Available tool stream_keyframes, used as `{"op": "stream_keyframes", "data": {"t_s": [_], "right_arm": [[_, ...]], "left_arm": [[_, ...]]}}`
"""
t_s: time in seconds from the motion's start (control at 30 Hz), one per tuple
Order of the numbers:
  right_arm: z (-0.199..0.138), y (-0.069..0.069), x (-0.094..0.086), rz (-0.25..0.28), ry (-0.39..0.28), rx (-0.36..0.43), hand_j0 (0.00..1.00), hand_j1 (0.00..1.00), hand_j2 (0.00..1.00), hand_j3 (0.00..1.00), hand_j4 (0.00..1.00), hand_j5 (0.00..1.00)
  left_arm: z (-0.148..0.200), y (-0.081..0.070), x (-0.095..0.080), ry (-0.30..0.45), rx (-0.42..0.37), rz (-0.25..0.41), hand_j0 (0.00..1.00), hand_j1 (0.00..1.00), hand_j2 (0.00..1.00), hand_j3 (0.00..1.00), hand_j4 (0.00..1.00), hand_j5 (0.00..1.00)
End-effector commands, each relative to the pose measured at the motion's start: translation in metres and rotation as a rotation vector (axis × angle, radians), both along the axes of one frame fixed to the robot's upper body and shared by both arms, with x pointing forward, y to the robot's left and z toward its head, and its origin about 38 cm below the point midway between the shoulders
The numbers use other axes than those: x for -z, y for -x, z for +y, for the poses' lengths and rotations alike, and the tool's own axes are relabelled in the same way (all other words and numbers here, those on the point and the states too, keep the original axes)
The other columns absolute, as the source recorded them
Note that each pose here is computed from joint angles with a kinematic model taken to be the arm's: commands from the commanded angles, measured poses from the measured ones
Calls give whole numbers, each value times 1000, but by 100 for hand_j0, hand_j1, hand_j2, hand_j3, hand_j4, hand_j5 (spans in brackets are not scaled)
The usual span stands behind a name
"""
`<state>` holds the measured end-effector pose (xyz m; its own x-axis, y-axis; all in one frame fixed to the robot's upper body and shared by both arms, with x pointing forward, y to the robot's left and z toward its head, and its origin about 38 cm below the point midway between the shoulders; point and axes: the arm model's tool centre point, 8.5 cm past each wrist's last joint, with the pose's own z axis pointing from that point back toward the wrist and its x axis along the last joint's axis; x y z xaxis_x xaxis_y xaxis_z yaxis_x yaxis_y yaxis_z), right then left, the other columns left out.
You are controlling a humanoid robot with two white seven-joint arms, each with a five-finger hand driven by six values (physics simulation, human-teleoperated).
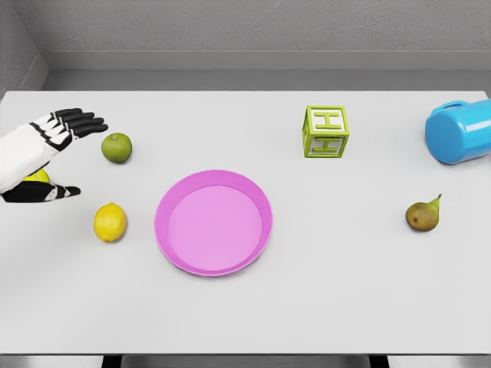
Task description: Put the lemon on the plate with left arm
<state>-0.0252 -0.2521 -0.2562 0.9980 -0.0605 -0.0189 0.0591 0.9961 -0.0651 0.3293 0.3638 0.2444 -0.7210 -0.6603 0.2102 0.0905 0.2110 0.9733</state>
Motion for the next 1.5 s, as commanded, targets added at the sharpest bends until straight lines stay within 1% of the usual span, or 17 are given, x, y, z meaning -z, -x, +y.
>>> {"op": "stream_keyframes", "data": {"t_s": [0.0, 0.13, 0.2, 0.3, 0.33, 0.37, 0.43, 0.5, 0.6, 0.67, 0.8, 0.83, 0.87, 0.97, 1.13, 1.2, 1.47], "right_arm": [[0, 1, 0, -3, 0, 7, 100, 100, 100, 100, 100, 100], [0, 4, 0, 5, 0, -1, 100, 100, 100, 100, 100, 100], [0, 4, 0, 5, 0, -1, 100, 100, 100, 100, 100, 100], [0, 4, 0, 5, 0, -1, 100, 100, 100, 100, 100, 100], [0, 4, 0, 5, 0, -1, 100, 100, 100, 100, 100, 100], [0, 4, 0, 5, 0, -1, 100, 100, 100, 100, 100, 100], [0, 4, 0, 5, 0, -1, 100, 100, 100, 100, 100, 100], [0, 4, 0, 7, 0, -1, 100, 100, 100, 100, 100, 100], [0, 4, 0, 5, 0, -1, 100, 100, 100, 100, 100, 100], [0, 4, 0, 5, 0, -1, 100, 100, 100, 100, 100, 100], [0, 4, 0, 5, 0, -1, 100, 100, 100, 100, 100, 100], [0, 4, 0, 5, 0, -1, 100, 100, 100, 100, 100, 100], [0, 4, 0, 5, 0, -1, 100, 100, 100, 100, 100, 100], [0, 4, 0, 5, 0, -1, 100, 100, 100, 100, 100, 100], [0, 4, 0, 5, 0, -1, 100, 100, 100, 100, 100, 100], [0, 4, 0, 5, 0, -1, 100, 100, 100, 100, 100, 100], [0, 4, 0, 5, 0, -1, 100, 100, 100, 100, 100, 100]], "left_arm": [[-1, 0, 0, 5, 2, 2, 100, 100, 100, 100, 100, 100], [1, 0, 3, -43, -6, -3, 100, 100, 100, 100, 100, 100], [4, -1, 3, -87, -15, -10, 100, 100, 100, 100, 100, 100], [4, -2, 12, -161, -26, -12, 100, 100, 100, 100, 100, 100], [-4, 0, 35, -209, -5, 32, 100, 100, 100, 100, 100, 100], [-13, 3, 50, -237, 30, 67, 100, 100, 100, 100, 100, 100], [-13, 5, 59, -280, 33, 81, 100, 100, 100, 100, 100, 100], [-20, 8, 75, -320, 62, 112, 100, 100, 100, 100, 100, 100], [-9, 4, 74, -388, 46, 111, 100, 100, 100, 100, 100, 100], [5, -5, 57, -505, 30, 66, 100, 100, 100, 100, 100, 100], [12, -7, 53, -621, 32, 37, 100, 100, 100, 100, 100, 100], [10, -7, 58, -648, 42, 63, 100, 100, 100, 100, 100, 100], [7, -5, 64, -660, 59, 94, 100, 100, 100, 100, 100, 100], [-4, -2, 76, -671, 93, 124, 100, 100, 100, 100, 100, 100], [-20, -4, 83, -623, 110, 116, 100, 100, 100, 100, 100, 100], [-34, -6, 89, -631, 145, 127, 100, 100, 100, 100, 100, 100], [-30, -6, 90, -648, 143, 135, 100, 100, 100, 100, 100, 100]]}}
